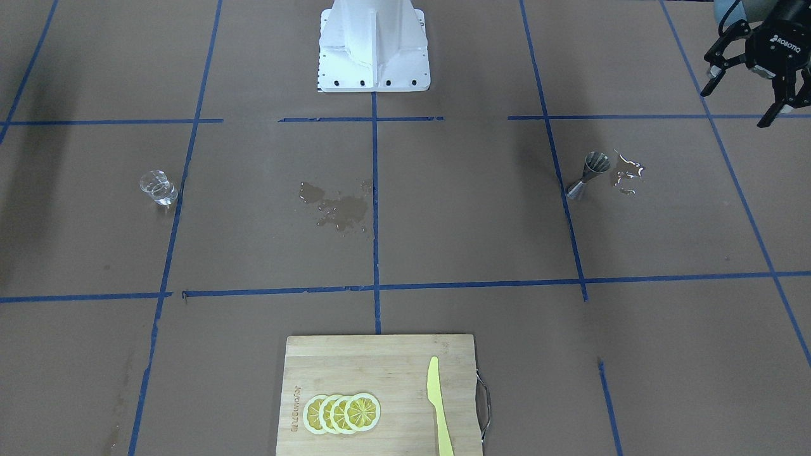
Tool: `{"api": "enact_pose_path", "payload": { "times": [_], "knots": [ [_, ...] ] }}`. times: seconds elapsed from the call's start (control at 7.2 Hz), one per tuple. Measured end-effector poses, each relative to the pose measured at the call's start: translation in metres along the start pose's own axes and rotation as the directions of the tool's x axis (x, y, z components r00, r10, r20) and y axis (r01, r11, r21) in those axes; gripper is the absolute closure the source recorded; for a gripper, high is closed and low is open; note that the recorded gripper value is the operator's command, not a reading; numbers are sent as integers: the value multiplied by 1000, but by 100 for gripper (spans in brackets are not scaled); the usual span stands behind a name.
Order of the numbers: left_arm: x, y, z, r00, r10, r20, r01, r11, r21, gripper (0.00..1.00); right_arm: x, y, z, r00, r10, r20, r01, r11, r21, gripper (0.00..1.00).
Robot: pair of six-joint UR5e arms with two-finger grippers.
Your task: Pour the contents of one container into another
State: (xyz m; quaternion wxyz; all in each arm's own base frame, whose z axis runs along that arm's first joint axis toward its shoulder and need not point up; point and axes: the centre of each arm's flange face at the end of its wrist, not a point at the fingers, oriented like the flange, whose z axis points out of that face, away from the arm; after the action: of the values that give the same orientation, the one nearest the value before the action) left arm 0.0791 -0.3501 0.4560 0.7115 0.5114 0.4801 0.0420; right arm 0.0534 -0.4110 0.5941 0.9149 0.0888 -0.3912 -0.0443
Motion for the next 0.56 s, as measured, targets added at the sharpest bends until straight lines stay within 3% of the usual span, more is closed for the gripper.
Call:
{"api": "enact_pose_path", "payload": {
  "times": [0.28,0.56],
  "knots": [
    [14,10,17,999,-35,35,33,998,52,0,2,1,-2,1000,6,-1,-6,1000,4,0],
    [46,38,50,987,-129,93,117,986,118,0,3,2,-3,1000,8,-2,-8,1000,6,0]
  ]
}}
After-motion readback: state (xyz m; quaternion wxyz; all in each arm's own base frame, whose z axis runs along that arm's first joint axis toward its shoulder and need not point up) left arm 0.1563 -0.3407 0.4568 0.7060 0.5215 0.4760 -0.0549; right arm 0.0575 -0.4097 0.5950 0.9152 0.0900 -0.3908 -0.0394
